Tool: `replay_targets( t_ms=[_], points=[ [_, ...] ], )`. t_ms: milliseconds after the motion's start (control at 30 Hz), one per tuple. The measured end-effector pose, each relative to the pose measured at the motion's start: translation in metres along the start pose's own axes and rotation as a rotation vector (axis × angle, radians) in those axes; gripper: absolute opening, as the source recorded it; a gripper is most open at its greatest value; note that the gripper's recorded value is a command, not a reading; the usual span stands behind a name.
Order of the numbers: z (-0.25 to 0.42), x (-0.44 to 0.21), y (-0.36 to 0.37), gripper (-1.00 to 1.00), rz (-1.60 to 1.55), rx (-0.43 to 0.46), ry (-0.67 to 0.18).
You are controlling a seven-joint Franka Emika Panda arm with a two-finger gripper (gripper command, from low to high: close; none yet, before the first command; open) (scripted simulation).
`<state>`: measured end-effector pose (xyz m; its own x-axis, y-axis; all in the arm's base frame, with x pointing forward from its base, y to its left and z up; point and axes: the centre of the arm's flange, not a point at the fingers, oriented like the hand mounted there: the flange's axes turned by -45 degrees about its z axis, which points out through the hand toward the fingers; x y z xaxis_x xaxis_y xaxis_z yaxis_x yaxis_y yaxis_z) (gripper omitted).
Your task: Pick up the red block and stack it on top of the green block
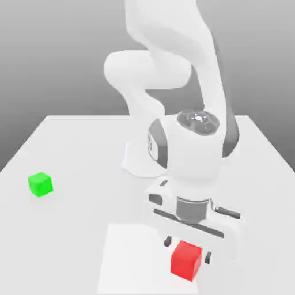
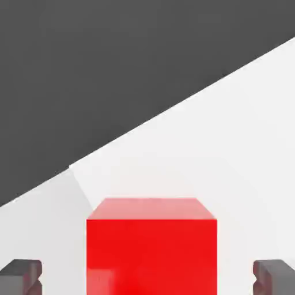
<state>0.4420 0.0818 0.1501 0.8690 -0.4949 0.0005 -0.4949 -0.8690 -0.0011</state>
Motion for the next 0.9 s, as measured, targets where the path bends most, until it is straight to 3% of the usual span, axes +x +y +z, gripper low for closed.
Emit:
replay_targets(
  t_ms=[200,400,633,900],
  points=[
    [0.001,0.0,0.0,-1.0,0.0,0.001,0.001],
    [-0.057,0.006,0.012,-1.0,0.005,-0.005,0.004],
    [-0.074,0.065,0.19,-1.0,0.127,-0.057,0.014],
    [-0.09,0.037,0.369,-1.0,0.217,-0.064,-0.002]
  ],
)
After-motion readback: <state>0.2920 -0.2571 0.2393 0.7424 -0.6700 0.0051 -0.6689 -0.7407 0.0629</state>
